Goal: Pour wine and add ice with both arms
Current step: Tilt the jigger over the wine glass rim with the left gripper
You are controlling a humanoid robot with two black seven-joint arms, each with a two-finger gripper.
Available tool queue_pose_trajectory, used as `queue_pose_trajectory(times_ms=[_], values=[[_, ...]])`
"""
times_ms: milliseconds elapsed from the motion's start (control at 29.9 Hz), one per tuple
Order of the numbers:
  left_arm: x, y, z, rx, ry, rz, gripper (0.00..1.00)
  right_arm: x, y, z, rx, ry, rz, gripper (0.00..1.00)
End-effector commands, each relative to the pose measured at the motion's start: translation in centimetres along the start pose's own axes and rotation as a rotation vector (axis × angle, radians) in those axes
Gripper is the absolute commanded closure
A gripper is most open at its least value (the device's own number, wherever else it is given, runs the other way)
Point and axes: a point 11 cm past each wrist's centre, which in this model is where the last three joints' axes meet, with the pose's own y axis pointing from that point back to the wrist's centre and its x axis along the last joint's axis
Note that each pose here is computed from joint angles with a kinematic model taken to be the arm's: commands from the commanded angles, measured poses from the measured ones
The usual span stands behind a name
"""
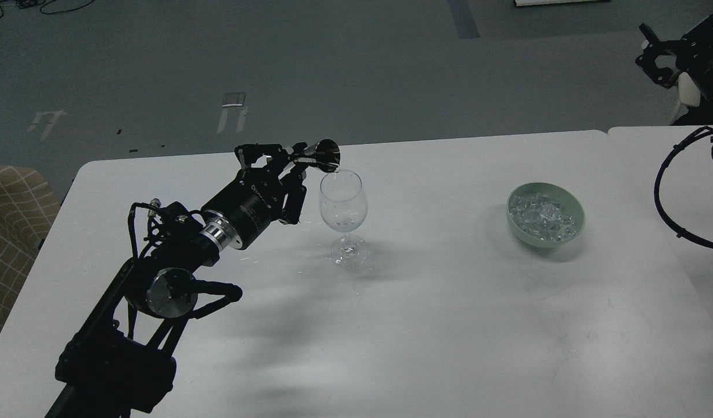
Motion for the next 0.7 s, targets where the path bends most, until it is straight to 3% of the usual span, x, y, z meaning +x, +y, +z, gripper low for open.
queue_pose_trajectory(times_ms=[0, 668], values=[[-0.28, -0.04, 0.02, 0.001, -0.012, -0.025, 1.00, -0.03, -0.01, -0.01, 0.000, 0.000, -0.001, 0.00], [-0.90, -0.14, 0.80, -0.008, -0.210, -0.062, 1.00, -0.01, 0.01, -0.10, 0.002, 0.000, -0.002, 0.00]])
